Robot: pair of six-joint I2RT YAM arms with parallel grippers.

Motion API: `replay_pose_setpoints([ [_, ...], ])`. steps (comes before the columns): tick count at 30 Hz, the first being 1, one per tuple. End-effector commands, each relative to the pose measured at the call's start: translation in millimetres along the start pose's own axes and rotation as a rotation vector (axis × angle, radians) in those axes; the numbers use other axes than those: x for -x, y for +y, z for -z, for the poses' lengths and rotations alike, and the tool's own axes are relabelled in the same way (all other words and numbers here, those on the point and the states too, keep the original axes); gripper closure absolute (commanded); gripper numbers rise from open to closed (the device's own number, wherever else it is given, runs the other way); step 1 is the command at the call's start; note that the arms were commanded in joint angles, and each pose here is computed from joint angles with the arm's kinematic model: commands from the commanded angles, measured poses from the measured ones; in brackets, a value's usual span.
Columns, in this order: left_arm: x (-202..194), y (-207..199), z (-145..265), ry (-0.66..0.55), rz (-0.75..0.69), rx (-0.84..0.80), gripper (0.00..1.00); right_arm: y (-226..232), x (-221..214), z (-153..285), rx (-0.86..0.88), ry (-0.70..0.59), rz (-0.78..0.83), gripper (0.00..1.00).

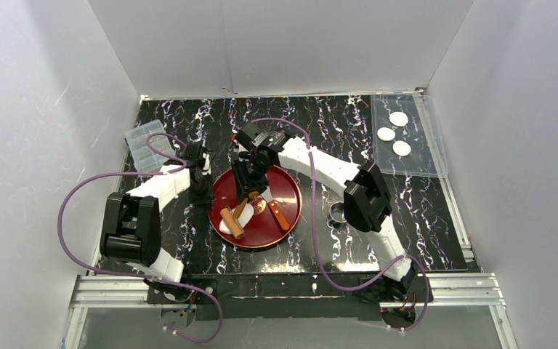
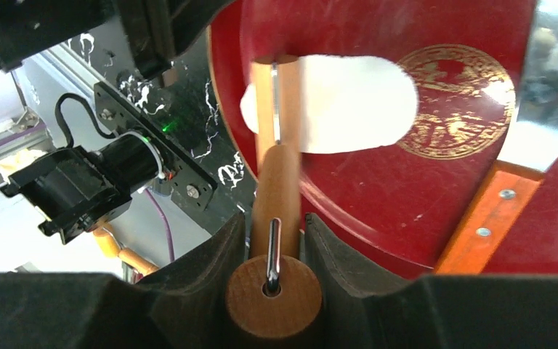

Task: Roll out the dumpling wrappers from the dough

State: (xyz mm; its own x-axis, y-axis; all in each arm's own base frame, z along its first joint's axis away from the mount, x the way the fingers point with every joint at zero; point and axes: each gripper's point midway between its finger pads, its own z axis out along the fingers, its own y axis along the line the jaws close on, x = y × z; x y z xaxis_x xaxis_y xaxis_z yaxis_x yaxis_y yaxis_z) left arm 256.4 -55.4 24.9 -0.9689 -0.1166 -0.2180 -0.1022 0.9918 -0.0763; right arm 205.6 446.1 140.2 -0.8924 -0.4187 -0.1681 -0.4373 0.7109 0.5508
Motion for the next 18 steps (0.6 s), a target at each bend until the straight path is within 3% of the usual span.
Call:
replay_pose_setpoints([
  [1, 3, 13, 4, -0.030, -0.004, 0.058, 1.00, 10, 10, -5, 0.035, -0.018, 0.028, 0.99],
  [12, 3, 12, 4, -0.030, -0.004, 0.056, 1.00, -30, -2, -34, -0.075, 0.017, 0.024, 0.99],
  [18, 4, 12, 5, -0.038, -0.003, 0.057, 1.00, -80, 0, -15, -0.237, 0.001, 0.018, 0.99],
])
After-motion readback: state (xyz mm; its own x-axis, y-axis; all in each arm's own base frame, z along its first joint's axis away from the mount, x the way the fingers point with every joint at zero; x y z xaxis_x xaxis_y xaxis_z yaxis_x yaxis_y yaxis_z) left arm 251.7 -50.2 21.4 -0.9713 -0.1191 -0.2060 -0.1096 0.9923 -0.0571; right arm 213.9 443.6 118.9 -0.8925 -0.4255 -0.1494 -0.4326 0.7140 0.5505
